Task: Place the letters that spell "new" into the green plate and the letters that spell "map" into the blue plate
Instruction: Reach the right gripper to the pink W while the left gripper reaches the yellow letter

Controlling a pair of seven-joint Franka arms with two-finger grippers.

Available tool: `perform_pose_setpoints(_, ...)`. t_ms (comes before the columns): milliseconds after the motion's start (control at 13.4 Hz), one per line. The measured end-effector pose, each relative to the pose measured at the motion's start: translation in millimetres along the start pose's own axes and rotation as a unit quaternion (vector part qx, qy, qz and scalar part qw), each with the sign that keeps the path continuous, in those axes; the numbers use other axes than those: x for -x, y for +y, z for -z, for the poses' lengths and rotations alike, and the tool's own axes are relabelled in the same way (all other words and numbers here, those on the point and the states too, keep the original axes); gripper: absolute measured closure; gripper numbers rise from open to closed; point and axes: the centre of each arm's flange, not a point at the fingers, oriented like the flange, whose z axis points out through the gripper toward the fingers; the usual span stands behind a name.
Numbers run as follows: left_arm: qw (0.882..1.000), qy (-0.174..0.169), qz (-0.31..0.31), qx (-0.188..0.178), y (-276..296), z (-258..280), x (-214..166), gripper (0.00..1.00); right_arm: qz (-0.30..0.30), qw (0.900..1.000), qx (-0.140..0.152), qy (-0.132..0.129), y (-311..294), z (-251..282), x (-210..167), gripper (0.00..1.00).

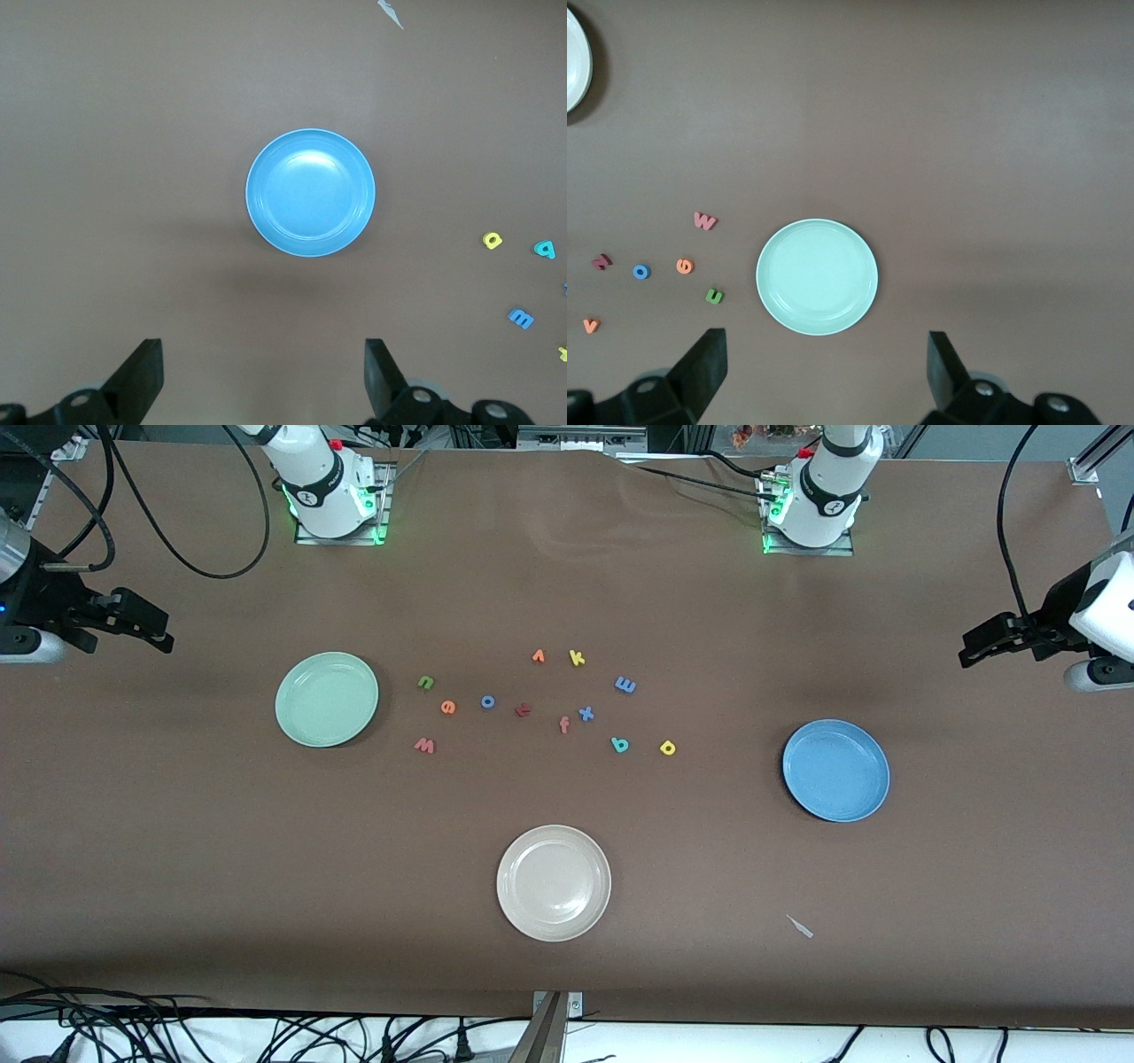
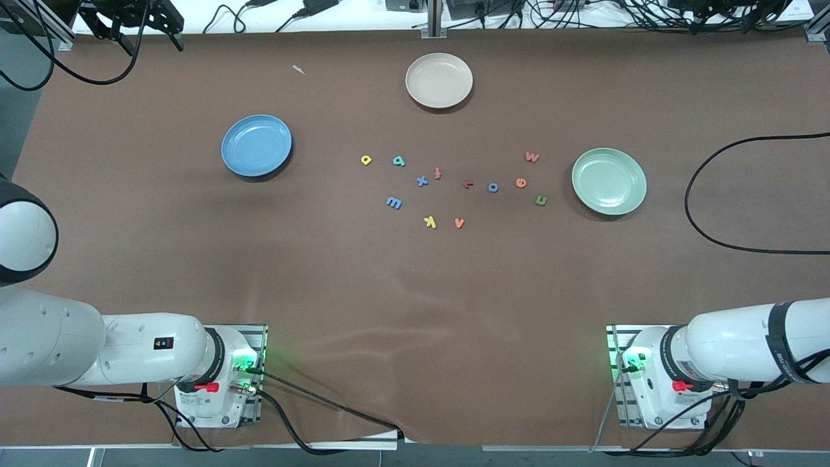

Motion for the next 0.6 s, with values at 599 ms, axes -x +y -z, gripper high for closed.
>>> perform_pose_setpoints(599,0.999,-0.038,-0.035,0.000,5.6,-52.9,-32.6,0.00,0.000,1.000,0.000,0.000,0.0,-0.1,0.0,0.00)
